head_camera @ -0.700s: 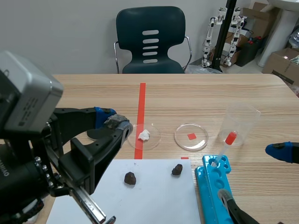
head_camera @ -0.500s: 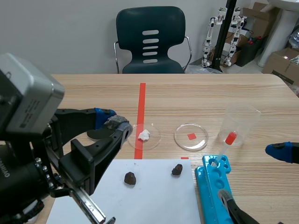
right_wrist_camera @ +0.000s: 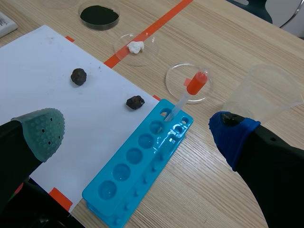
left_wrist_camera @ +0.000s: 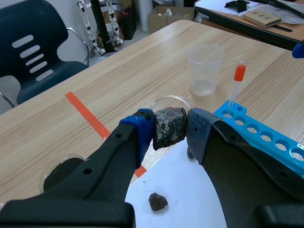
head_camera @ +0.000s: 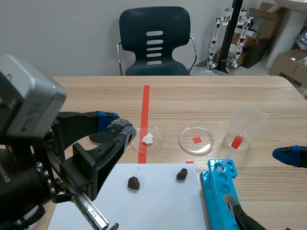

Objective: Lower the mineral onto the iron filings and hold still

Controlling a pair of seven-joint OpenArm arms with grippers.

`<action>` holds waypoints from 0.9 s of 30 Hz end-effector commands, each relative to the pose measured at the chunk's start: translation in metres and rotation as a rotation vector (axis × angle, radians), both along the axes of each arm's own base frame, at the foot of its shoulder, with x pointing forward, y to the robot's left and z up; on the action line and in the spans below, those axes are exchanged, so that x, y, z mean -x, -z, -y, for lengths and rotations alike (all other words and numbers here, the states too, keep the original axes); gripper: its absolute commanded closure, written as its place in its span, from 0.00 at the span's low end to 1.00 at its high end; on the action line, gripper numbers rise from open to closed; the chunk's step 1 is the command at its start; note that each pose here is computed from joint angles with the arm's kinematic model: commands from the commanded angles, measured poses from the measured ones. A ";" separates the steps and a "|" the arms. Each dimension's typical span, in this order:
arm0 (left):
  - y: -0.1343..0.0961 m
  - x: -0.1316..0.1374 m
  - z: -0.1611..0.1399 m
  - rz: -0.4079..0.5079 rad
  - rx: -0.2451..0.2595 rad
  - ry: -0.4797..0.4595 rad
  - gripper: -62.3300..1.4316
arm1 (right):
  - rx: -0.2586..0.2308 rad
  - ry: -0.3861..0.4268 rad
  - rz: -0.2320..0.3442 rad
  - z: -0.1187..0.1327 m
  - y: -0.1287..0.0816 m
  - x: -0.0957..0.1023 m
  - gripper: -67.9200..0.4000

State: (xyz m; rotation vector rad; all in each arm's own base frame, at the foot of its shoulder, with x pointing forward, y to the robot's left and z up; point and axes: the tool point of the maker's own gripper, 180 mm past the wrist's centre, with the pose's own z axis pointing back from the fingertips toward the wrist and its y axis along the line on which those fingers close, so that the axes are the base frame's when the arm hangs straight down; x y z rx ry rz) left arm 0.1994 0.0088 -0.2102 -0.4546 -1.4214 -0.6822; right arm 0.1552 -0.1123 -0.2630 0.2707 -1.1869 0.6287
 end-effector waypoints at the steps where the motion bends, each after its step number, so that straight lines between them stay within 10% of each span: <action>1: -0.007 0.000 0.000 0.013 0.026 -0.009 0.80 | -0.013 0.004 0.018 0.000 -0.005 -0.003 0.05; 15: 0.005 -0.024 -0.004 -0.068 -0.023 -0.064 0.80 | -0.013 0.004 0.018 0.000 -0.005 -0.003 0.05; 27: 0.094 -0.127 -0.036 -0.430 -0.141 -0.291 0.80 | -0.013 0.004 0.018 0.000 -0.005 -0.003 0.05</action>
